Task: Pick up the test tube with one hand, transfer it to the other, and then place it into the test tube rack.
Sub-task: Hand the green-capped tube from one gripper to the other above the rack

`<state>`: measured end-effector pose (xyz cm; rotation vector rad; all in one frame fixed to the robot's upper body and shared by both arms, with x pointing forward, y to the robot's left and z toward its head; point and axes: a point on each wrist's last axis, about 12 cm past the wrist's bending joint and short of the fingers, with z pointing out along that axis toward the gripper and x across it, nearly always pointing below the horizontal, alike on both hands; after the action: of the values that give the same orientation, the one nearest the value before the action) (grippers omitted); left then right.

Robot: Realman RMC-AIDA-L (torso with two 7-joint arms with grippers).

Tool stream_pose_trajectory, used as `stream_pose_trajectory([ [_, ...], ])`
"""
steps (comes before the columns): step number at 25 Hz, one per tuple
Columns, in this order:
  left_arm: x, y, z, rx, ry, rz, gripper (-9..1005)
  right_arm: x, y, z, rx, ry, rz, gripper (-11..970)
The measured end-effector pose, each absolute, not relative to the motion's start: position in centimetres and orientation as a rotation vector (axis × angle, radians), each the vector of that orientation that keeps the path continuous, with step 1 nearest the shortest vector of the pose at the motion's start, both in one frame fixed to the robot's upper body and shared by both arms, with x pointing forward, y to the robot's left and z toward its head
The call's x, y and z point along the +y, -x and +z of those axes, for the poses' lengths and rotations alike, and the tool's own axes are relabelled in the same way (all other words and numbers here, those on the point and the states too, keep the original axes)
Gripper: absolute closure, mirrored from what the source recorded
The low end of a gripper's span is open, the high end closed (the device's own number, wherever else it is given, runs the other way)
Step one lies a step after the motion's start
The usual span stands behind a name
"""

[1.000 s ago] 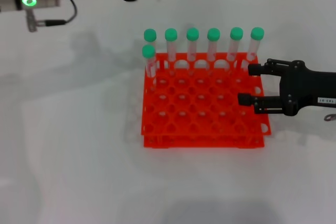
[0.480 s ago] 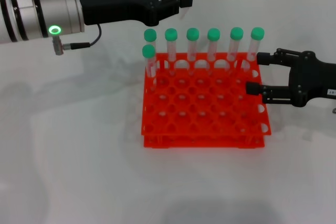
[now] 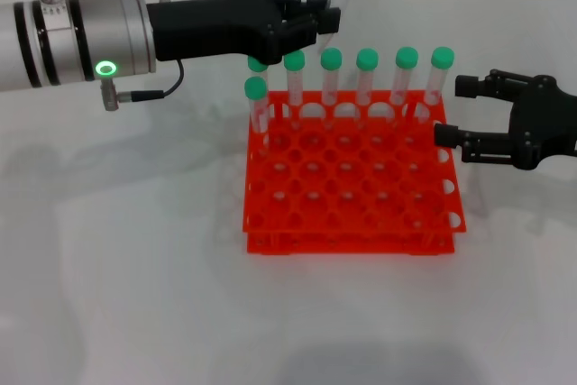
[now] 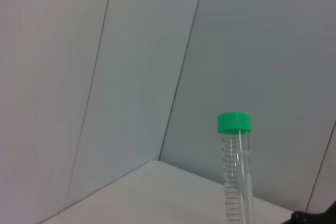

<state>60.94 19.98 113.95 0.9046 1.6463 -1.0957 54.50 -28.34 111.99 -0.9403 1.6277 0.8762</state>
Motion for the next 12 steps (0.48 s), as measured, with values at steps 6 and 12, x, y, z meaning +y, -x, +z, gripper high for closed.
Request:
stream_pose_trajectory([
  [6,20.55,-60.74,113.57,1.667,-0.903,-1.093,805,-29.0,-54.56,112.15,1.625,0.892,0.866,148],
  [12,20.83,-60.71,113.55,1.67,-0.903,-1.089,804,-29.16,-54.99,112.74,1.607,0.862,0.86,149],
])
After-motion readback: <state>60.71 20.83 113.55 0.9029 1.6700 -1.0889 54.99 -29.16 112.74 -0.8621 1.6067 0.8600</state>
